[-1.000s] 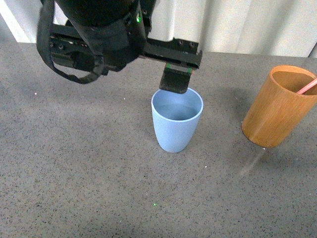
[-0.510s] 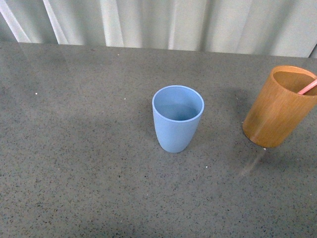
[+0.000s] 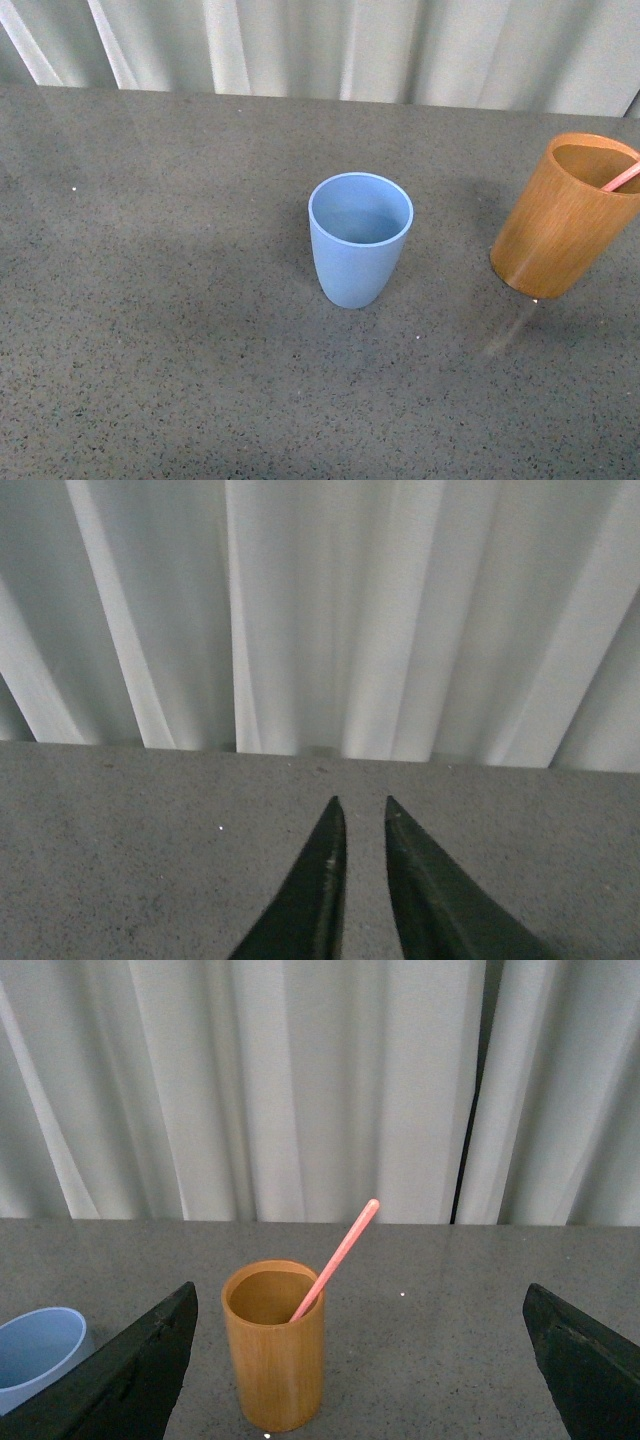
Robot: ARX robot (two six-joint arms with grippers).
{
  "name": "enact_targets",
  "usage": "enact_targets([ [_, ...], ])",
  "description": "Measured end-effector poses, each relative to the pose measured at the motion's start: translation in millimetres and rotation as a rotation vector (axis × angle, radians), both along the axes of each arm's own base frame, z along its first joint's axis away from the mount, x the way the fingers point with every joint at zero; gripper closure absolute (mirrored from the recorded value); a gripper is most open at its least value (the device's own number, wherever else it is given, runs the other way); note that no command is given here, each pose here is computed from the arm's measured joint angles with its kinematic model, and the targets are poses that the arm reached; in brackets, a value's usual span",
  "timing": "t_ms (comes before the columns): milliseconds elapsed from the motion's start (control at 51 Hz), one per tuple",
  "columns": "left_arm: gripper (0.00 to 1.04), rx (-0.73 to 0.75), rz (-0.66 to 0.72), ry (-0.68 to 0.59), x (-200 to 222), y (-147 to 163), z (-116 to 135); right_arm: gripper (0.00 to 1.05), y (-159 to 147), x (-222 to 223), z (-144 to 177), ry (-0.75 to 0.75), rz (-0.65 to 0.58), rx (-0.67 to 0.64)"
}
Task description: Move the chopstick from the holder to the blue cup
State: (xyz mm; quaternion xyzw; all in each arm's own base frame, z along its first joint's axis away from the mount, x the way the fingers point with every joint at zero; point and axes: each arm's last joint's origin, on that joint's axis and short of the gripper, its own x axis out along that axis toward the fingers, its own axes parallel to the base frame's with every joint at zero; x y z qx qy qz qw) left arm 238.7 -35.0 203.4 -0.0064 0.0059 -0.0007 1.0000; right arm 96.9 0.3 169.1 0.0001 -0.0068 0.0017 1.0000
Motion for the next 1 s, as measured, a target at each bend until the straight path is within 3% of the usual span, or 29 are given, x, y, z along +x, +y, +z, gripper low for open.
enact_targets([
  [59,1.02,0.002,-0.009,0.002,-11.7,4.3,-5.2,0.1,0.0,0.0,0.0,0.0,0.0,0.0],
  [667,1.01,0.006,-0.001,-0.001,-72.1,33.6,-26.8,0.1,0.0,0.0,0.0,0.0,0.0,0.0],
  [1000,1.01,0.006,0.0,-0.008,-95.9,34.7,-37.6,0.1,0.0,0.0,0.0,0.0,0.0,0.0],
])
